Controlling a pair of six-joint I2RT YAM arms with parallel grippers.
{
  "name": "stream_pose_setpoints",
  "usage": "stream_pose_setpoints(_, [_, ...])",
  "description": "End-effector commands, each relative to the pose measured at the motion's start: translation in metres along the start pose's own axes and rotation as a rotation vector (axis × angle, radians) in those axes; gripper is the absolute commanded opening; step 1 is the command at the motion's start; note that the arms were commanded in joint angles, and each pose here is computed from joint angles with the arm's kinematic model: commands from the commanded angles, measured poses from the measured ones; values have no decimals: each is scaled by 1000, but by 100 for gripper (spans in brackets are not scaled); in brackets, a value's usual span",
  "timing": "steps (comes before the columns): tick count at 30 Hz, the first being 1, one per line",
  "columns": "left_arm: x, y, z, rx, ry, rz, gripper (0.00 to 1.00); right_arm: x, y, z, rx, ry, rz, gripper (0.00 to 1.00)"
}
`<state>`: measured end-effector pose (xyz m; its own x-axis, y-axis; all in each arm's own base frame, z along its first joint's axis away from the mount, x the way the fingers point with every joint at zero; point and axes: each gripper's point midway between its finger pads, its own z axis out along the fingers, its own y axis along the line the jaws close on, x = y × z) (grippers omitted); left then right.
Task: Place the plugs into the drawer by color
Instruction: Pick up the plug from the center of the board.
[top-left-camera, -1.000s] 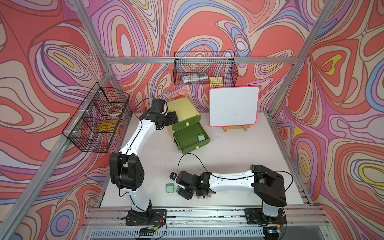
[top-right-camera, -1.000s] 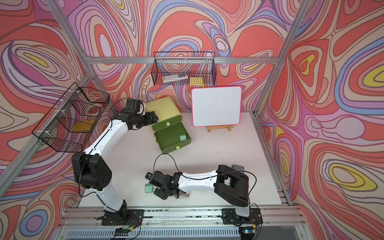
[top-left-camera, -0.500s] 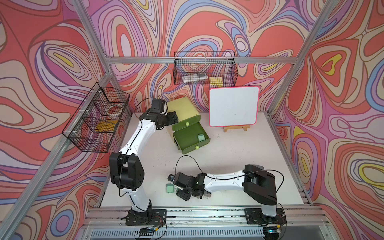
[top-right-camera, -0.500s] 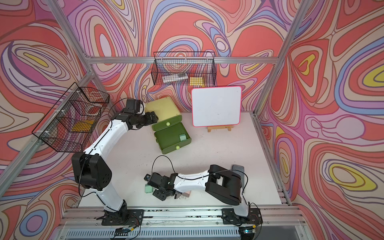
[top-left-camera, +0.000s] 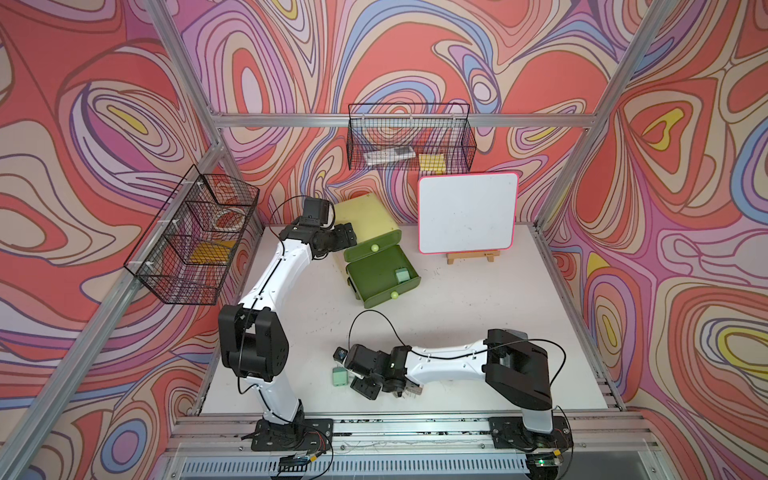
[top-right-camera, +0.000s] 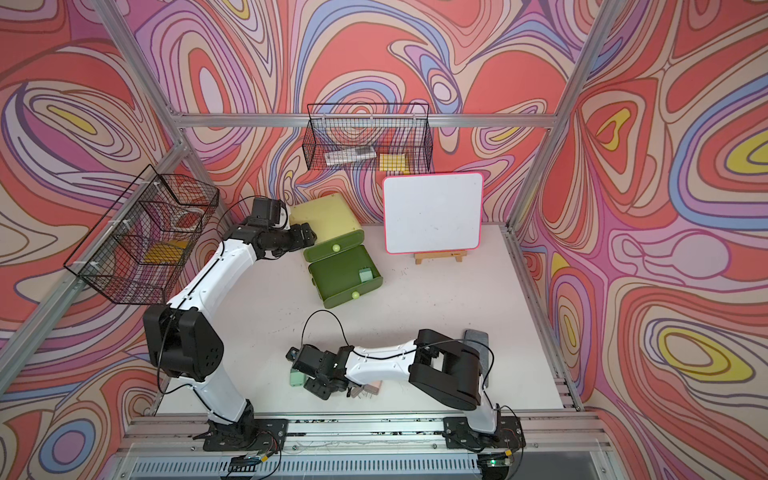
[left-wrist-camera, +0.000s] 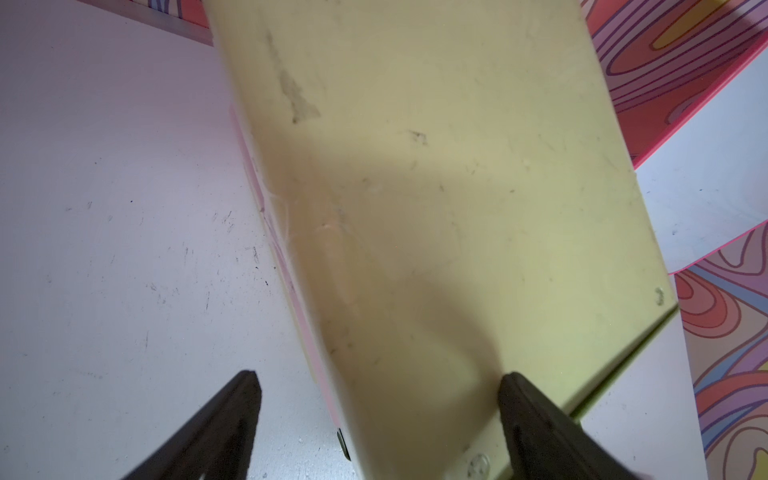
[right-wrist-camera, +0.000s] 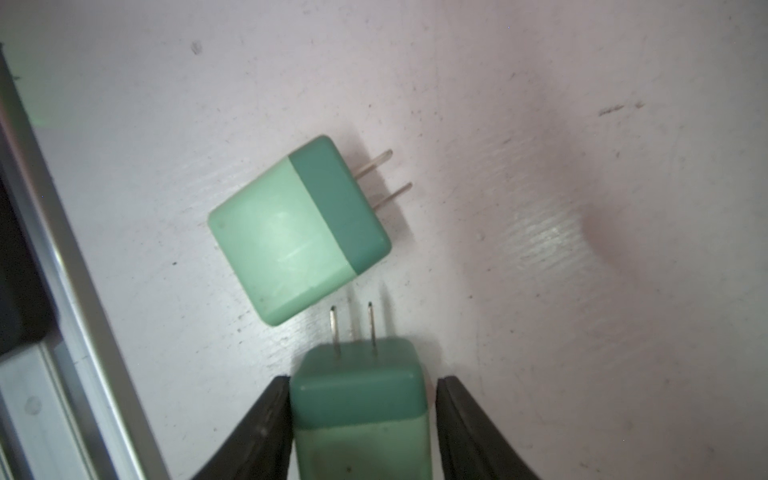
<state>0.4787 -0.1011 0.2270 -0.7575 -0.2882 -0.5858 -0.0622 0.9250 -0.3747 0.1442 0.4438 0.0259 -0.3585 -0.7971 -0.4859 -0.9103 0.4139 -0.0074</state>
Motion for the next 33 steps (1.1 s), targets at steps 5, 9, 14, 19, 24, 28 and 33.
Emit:
stream_pose_setpoints(5, [32,21,16,-74,122,2,89,-5,-1,-4,18,-2,8,53])
stream_pose_setpoints(9, [31,20,15,-71,119,2,89,-7,-2,-7,24,-5,11,49])
stream_pose_setpoints(14, [32,20,16,-73,121,3,89,-9,-4,-12,29,-9,19,46])
stream_pose_setpoints(19, [32,21,16,-75,121,0,89,-22,-14,-32,73,-37,55,44])
stream_pose_setpoints(24, [32,21,17,-73,117,-4,89,-38,-39,-57,127,-63,123,44])
stream_pose_setpoints(28, [34,19,20,-64,129,-15,89,-62,-76,-90,166,-115,191,44])
stream_pose_setpoints(33, [34,17,19,-54,125,-20,89,-86,-131,-125,222,-171,261,44])
